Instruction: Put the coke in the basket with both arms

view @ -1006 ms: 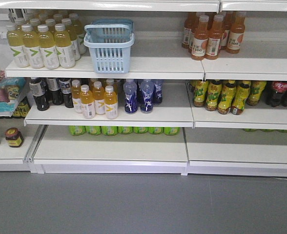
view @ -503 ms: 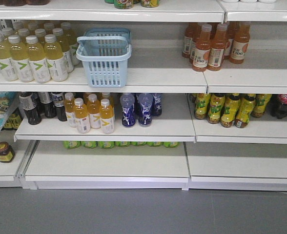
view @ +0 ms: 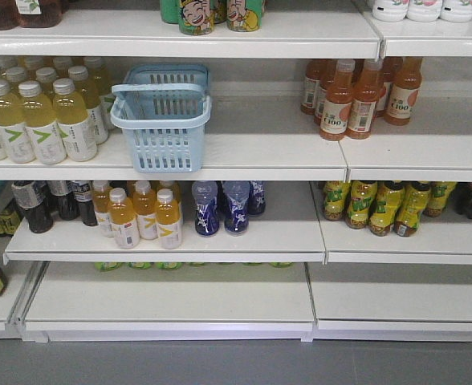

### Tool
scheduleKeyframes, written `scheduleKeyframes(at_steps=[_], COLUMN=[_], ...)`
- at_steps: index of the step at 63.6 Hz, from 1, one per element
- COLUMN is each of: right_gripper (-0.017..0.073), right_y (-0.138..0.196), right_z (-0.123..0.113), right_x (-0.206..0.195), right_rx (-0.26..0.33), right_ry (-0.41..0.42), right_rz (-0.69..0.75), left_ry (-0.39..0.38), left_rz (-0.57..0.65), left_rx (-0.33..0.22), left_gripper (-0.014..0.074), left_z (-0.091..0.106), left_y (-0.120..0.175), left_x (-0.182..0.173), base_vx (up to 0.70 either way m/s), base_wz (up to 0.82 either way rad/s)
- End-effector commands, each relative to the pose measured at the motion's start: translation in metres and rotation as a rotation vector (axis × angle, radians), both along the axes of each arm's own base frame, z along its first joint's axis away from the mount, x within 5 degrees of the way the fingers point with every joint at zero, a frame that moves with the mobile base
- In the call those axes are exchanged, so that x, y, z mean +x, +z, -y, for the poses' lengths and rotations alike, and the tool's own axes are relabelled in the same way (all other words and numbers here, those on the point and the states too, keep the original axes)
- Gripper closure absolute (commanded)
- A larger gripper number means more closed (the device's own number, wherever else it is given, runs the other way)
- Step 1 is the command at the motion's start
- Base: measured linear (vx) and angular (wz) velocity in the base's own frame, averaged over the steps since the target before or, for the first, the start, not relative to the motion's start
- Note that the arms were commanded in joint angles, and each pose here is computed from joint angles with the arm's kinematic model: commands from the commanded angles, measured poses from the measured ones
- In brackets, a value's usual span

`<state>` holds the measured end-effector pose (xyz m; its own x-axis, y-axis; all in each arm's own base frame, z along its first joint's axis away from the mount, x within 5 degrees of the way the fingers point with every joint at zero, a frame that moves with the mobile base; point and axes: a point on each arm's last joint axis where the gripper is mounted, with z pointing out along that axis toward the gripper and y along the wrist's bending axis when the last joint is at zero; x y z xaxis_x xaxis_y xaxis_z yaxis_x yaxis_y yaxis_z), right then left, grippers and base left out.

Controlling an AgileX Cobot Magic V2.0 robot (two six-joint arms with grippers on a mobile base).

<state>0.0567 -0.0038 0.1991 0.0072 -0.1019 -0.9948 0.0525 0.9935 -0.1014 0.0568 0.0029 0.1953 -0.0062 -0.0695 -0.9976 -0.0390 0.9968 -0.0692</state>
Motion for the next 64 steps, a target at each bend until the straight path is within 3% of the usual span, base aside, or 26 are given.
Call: scheduleKeyframes(at_steps=[1,64], right_gripper=[0.0564,0.0564], right_y=[0.0037,0.0037], right_z=[-0.0021,-0.0021], right_x=[-0.0008,-0.0008], right_rx=[-0.02,-0.02], right_ry=[0.022,0.022], right_rz=[0.063,0.063], left_ry=[-0.021,-0.021], left_rz=[0.11,0.11], left_rx=[-0.013,-0.013], left_gripper=[0.0599,0.0599], left_z=[0.0018,0.0018], left_y=[0.0178,0.0178], left_x=[-0.0029,-0.0029], base_vx=[0.19,0.13], base_wz=[-0.02,0.0])
